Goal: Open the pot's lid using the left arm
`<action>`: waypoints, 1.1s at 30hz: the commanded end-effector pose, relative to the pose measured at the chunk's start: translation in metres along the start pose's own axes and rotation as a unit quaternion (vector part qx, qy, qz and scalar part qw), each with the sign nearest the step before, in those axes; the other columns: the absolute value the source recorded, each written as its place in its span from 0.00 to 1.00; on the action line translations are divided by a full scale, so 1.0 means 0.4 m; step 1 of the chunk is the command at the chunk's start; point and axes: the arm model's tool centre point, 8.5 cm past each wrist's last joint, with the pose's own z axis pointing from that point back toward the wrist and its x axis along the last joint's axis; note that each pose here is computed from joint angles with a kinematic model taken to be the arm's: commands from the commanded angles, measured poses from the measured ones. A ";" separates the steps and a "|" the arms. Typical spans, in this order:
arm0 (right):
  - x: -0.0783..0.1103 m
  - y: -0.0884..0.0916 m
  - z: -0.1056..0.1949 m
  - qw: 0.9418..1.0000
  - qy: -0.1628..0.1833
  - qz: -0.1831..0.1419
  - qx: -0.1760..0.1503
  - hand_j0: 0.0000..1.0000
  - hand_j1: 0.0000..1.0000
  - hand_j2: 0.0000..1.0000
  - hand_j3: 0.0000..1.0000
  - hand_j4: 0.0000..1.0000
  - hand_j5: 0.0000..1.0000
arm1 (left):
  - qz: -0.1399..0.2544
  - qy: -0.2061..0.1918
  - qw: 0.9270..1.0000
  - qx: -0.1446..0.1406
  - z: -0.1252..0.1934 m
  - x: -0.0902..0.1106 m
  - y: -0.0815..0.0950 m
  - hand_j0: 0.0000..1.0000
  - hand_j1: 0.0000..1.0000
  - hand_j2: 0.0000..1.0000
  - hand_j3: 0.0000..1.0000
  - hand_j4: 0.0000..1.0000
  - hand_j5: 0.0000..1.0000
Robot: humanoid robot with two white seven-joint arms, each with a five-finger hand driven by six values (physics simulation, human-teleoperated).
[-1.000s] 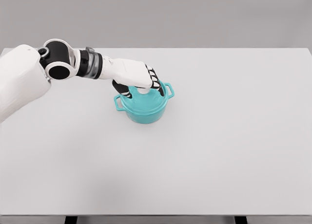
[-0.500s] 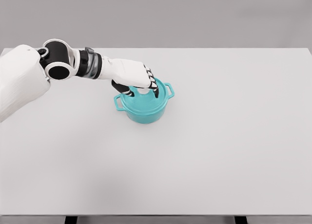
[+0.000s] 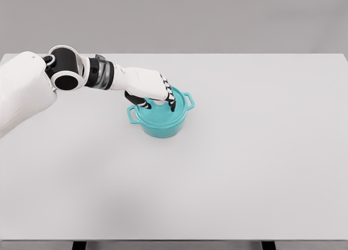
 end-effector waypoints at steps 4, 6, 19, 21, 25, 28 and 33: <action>0.000 0.000 0.000 1.000 0.000 0.000 0.000 1.00 1.00 1.00 1.00 1.00 1.00 | 0.000 0.000 1.000 0.000 0.000 0.001 0.000 0.49 0.49 0.49 0.49 0.49 0.49; -0.002 0.002 0.000 1.000 0.000 0.000 0.001 1.00 1.00 1.00 1.00 1.00 1.00 | -0.001 0.002 1.000 -0.001 0.001 -0.001 0.000 0.45 0.45 0.45 0.45 0.45 0.45; 0.000 0.000 0.000 1.000 0.000 0.000 0.000 1.00 1.00 1.00 1.00 1.00 1.00 | 0.003 0.049 0.999 -0.006 0.116 -0.060 -0.014 0.34 0.34 0.34 0.34 0.34 0.34; 0.000 0.000 0.000 1.000 0.000 0.000 0.000 1.00 1.00 1.00 1.00 1.00 1.00 | 0.007 0.081 0.997 -0.017 0.190 -0.093 -0.035 0.34 0.34 0.34 0.34 0.34 0.34; 0.000 0.000 0.000 1.000 0.000 0.000 0.000 1.00 1.00 1.00 1.00 1.00 1.00 | 0.016 0.133 0.990 -0.040 0.314 -0.136 -0.081 0.34 0.34 0.34 0.34 0.34 0.34; 0.000 0.000 0.000 1.000 0.000 0.000 0.000 1.00 1.00 1.00 1.00 1.00 1.00 | 0.025 0.151 0.987 -0.053 0.356 -0.148 -0.114 0.35 0.35 0.35 0.35 0.35 0.35; 0.000 0.000 0.000 1.000 0.000 0.000 0.000 1.00 1.00 1.00 1.00 1.00 1.00 | 0.027 0.161 0.984 -0.071 0.358 -0.158 -0.141 0.68 0.68 0.68 0.68 0.68 0.68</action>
